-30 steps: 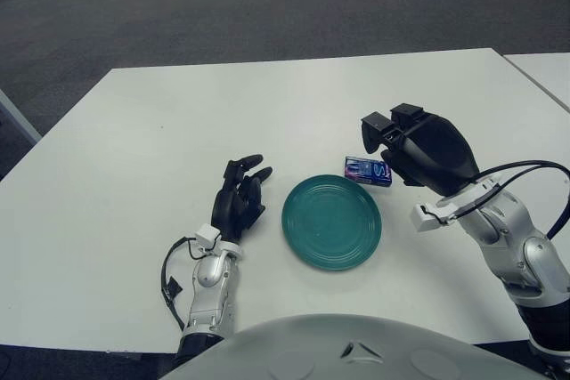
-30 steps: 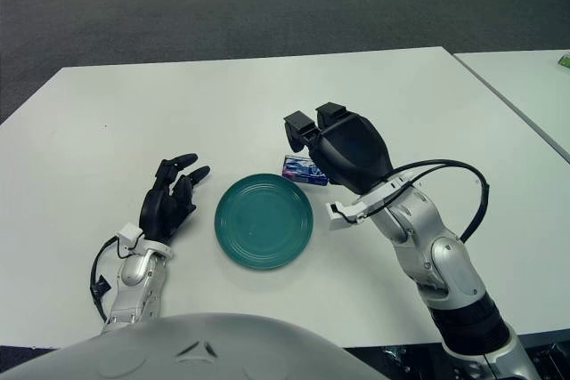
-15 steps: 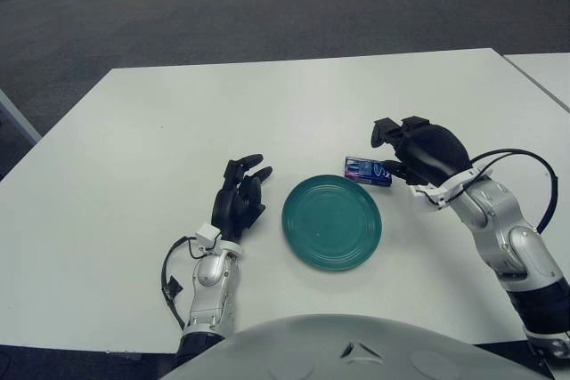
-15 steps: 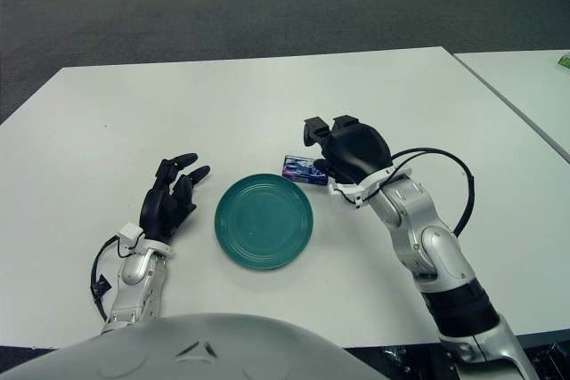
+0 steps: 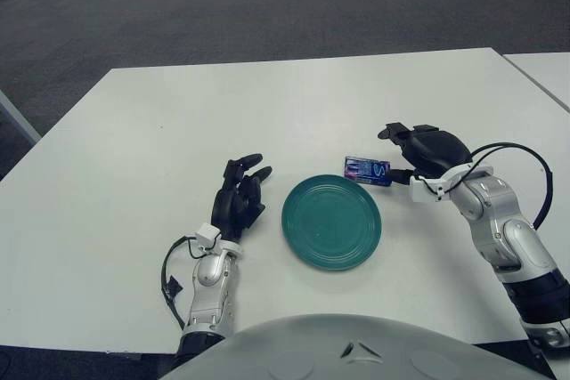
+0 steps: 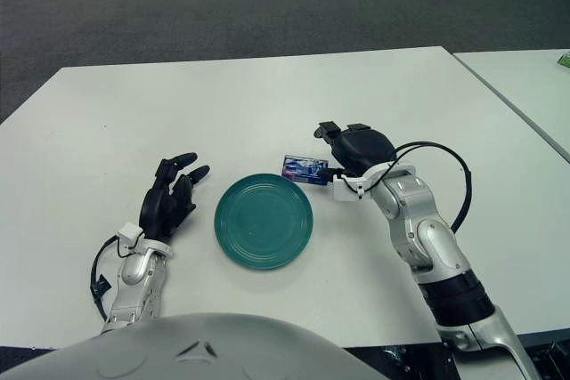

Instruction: Put the gum into the plate.

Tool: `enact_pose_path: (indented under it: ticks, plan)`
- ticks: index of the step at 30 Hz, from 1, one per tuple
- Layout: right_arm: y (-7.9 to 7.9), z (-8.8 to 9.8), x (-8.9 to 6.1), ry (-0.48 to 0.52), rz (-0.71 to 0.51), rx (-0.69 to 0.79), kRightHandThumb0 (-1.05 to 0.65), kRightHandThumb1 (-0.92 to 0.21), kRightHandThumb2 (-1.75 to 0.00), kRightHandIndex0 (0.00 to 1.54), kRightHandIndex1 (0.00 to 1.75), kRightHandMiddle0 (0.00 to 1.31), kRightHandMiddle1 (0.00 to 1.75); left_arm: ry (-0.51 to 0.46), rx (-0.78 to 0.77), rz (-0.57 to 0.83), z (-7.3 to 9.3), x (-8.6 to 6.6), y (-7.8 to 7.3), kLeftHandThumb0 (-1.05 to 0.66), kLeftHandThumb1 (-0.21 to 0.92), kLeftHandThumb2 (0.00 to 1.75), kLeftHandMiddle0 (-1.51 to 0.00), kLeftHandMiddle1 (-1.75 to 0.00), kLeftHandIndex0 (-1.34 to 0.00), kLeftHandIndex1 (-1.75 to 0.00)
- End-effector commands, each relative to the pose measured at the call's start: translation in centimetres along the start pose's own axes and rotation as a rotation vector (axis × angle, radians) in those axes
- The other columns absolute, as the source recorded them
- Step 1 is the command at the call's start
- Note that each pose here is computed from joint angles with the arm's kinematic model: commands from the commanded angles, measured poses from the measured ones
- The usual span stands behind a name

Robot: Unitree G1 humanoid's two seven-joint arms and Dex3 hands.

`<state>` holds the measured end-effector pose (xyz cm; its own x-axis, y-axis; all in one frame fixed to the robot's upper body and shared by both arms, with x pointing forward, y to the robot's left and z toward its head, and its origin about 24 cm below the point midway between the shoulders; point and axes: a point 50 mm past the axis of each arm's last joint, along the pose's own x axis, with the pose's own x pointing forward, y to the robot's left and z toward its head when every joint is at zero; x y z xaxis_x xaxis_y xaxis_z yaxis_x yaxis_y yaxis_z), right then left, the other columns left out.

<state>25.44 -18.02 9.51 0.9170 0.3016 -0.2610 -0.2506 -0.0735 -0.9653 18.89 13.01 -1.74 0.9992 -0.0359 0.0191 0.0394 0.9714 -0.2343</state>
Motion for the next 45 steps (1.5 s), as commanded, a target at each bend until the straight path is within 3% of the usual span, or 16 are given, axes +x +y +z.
enact_pose_path:
  ticks: [1, 14, 28, 45]
  plan:
    - [-0.3, -0.3, 0.3, 0.009, 0.031, -0.038, -1.04, -0.92, -0.80, 0.19, 0.06, 0.00, 0.34, 0.121, -0.026, 0.055, -2.2, -1.8, 0.3, -0.77, 0.92, 0.72, -0.34, -0.69, -0.08, -1.08]
    - [-0.1, -0.5, 1.0, 0.024, 0.172, -0.063, -1.05, -0.92, -0.89, 0.05, 0.00, 0.00, 0.06, 0.111, -0.019, 0.037, -2.3, -1.9, 0.3, -0.86, 0.92, 0.81, -0.36, -0.61, -0.08, -1.08]
    - [0.2, 0.1, 1.4, 0.023, 0.234, -0.097, -1.05, -0.92, -0.91, 0.04, 0.00, 0.00, 0.01, 0.118, -0.035, 0.010, -2.5, -2.0, 0.2, -0.91, 0.92, 0.84, -0.37, -0.58, -0.09, -1.08]
    - [0.8, 0.2, 3.0, 0.026, 0.281, -0.139, -1.05, -0.92, -0.92, 0.10, 0.03, 0.01, 0.01, 0.117, -0.037, 0.010, -2.7, -1.9, -0.2, -0.92, 0.92, 0.85, -0.39, -0.58, -0.08, -1.07]
